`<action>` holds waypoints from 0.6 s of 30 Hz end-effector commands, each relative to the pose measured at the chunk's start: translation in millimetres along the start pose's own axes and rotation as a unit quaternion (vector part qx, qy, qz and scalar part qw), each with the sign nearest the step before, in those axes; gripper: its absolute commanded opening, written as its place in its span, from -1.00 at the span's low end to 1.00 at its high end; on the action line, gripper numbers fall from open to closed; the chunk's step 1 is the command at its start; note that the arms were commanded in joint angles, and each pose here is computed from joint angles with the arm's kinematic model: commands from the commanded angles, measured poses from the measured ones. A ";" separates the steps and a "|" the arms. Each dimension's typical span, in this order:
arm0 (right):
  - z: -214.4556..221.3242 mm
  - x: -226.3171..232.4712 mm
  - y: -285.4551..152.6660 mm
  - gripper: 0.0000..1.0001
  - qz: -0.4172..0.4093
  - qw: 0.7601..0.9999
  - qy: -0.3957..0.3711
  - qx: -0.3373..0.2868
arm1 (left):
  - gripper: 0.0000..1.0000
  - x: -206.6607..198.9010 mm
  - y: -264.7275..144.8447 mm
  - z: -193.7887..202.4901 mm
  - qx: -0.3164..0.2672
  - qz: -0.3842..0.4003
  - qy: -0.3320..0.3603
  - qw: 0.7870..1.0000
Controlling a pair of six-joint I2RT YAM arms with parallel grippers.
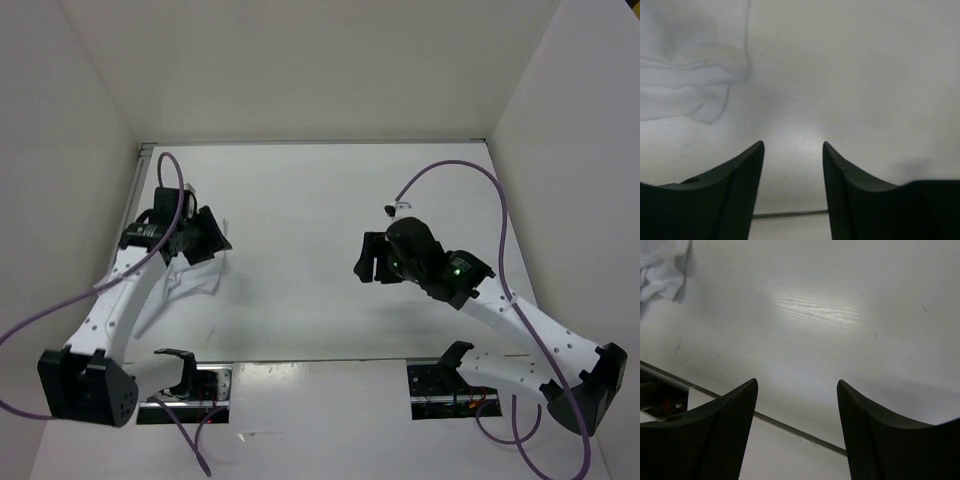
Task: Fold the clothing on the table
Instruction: Move the skirt to the center of the board
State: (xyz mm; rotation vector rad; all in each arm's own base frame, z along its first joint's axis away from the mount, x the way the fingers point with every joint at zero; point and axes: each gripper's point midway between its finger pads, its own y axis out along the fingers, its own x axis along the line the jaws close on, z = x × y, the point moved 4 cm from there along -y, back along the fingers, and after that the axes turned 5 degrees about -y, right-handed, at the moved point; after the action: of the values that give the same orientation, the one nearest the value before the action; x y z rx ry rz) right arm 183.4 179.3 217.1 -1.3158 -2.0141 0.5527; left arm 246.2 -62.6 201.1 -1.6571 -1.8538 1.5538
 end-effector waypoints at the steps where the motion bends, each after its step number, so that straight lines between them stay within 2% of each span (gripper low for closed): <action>1: -30.6 19.4 -20.5 0.40 -0.055 0.996 0.030 -0.069 | 0.06 10.8 15.3 -40.5 -0.070 -0.100 -0.044 0.992; 4: -30.0 16.5 -22.1 0.40 -0.047 0.997 0.018 -0.067 | -0.05 15.3 37.8 -54.5 -0.090 -0.136 -0.076 0.984; 11: -31.3 11.8 -38.6 0.40 -0.052 0.995 0.023 -0.083 | -0.05 47.3 92.6 -35.6 -0.031 -0.231 -0.124 0.965; 18: -30.3 -0.8 -38.8 0.40 -0.043 0.995 0.034 -0.083 | -0.05 55.4 112.3 -28.5 -0.023 -0.246 -0.145 0.958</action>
State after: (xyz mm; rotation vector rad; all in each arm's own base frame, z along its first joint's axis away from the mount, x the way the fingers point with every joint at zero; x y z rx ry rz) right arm 177.8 166.3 249.6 -1.3124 -2.0675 0.3660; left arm 307.2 -28.0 102.3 -0.9419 -2.1543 1.5880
